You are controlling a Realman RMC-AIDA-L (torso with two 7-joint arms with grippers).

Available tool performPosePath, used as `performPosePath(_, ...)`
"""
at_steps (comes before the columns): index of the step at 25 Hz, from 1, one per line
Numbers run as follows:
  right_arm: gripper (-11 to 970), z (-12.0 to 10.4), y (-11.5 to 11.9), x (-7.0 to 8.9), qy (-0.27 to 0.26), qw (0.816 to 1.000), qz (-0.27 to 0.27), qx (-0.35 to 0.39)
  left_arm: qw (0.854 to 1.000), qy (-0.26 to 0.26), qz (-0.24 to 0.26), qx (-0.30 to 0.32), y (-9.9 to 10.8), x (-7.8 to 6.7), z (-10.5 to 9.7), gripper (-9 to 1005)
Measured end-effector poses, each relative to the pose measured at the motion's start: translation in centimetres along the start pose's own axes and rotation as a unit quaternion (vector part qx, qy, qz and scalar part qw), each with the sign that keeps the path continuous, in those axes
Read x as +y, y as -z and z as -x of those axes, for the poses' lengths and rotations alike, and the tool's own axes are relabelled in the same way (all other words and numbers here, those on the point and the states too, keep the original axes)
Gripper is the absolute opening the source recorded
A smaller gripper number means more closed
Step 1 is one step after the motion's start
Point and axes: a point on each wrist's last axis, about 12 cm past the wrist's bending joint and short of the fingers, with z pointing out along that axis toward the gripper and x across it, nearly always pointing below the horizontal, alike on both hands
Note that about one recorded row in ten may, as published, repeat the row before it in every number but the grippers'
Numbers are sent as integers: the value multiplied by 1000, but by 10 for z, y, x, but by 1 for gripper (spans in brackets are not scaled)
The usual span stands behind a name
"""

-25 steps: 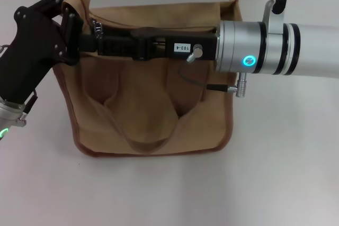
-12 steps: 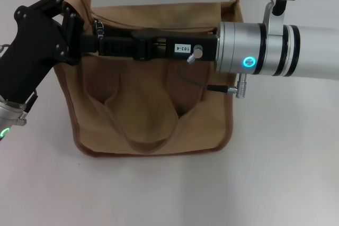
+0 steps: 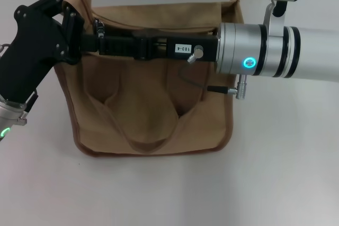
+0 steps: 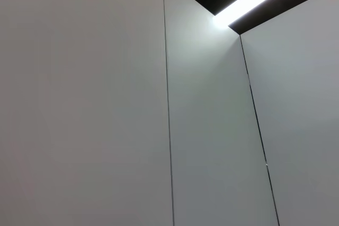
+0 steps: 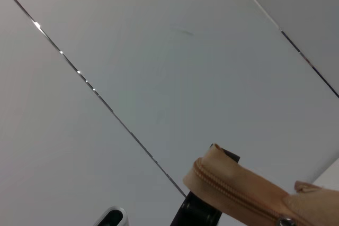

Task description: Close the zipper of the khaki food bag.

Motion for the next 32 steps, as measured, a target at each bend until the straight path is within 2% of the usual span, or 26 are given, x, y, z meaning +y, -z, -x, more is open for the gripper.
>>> performPosePath(3, 728, -3, 3, -3, -6, 1000, -9, -2, 1000, 8, -5, 1, 0, -3, -1, 30)
performPosePath(10, 715, -6, 9, -4, -7, 1000, -13, -9, 1000, 29, 3, 11, 4, 2, 0, 30)
performPosePath(15, 514, -6, 9, -4, -2, 1000, -11, -8, 1000, 26, 8, 12, 5, 4, 0, 31)
performPosePath(25, 273, -6, 10, -3, -1, 1000, -8, -9, 1000, 23, 13, 12, 6, 5, 1, 31)
performPosePath(30, 85, -6, 10, -3, -1, 1000, -9, -9, 1000, 21, 13, 10, 6, 5, 1, 32)
performPosePath(32, 41, -7, 10, -4, -2, 1000, -9, -9, 1000, 21, 13, 10, 6, 5, 1, 32)
